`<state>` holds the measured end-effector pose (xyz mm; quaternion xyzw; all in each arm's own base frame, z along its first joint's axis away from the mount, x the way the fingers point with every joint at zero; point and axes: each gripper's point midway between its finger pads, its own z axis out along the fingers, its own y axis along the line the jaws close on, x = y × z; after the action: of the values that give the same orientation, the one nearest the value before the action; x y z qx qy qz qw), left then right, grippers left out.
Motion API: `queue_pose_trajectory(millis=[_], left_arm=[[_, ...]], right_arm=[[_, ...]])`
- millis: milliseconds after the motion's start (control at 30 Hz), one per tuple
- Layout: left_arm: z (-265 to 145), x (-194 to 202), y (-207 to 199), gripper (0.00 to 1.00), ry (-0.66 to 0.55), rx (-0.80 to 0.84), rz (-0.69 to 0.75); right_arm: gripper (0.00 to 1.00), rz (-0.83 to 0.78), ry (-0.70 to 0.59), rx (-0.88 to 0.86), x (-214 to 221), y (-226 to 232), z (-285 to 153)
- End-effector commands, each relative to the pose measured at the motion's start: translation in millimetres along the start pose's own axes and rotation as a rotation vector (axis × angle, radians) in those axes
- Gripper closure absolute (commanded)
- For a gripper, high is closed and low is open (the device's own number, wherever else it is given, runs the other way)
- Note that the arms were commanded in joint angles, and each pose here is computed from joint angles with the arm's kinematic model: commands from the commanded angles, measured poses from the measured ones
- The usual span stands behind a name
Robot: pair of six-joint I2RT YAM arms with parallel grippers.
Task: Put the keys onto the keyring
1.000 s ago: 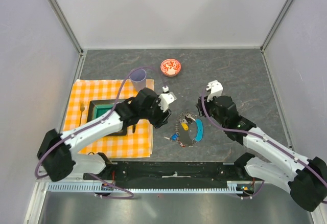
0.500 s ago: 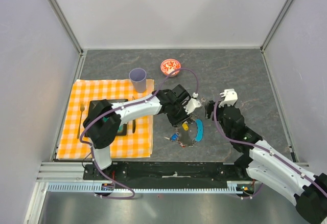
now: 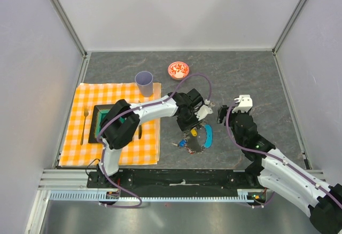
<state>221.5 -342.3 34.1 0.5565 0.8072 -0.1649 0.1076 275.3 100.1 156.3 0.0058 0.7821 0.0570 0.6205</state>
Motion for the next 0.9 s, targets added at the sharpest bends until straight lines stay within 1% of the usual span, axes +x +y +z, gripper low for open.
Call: queue_pose_trajectory(millis=[0, 667, 733, 767, 833, 867], left_arm=[[-2, -8, 4, 0.69, 0.002, -0.007, 0.042], [15, 5, 8, 0.70, 0.057, -0.002, 0.037], [14, 5, 7, 0.74, 0.057, -0.001, 0.037], [13, 5, 6, 0.79, 0.055, 0.003, 0.035], [12, 5, 5, 0.83, 0.053, 0.007, 0.032], [10, 3, 4, 0.90, 0.045, 0.007, 0.030]], right_arm=[[0.19, 0.017, -0.018, 0.014, -3, -1, 3], [0.19, 0.003, -0.004, -0.005, 1, 3, 5], [0.19, 0.000, 0.000, -0.005, 3, 3, 5], [0.19, 0.002, -0.001, -0.009, 2, 4, 5], [0.19, -0.001, 0.000, -0.012, 2, 4, 6], [0.19, -0.003, 0.001, -0.016, 2, 5, 6]])
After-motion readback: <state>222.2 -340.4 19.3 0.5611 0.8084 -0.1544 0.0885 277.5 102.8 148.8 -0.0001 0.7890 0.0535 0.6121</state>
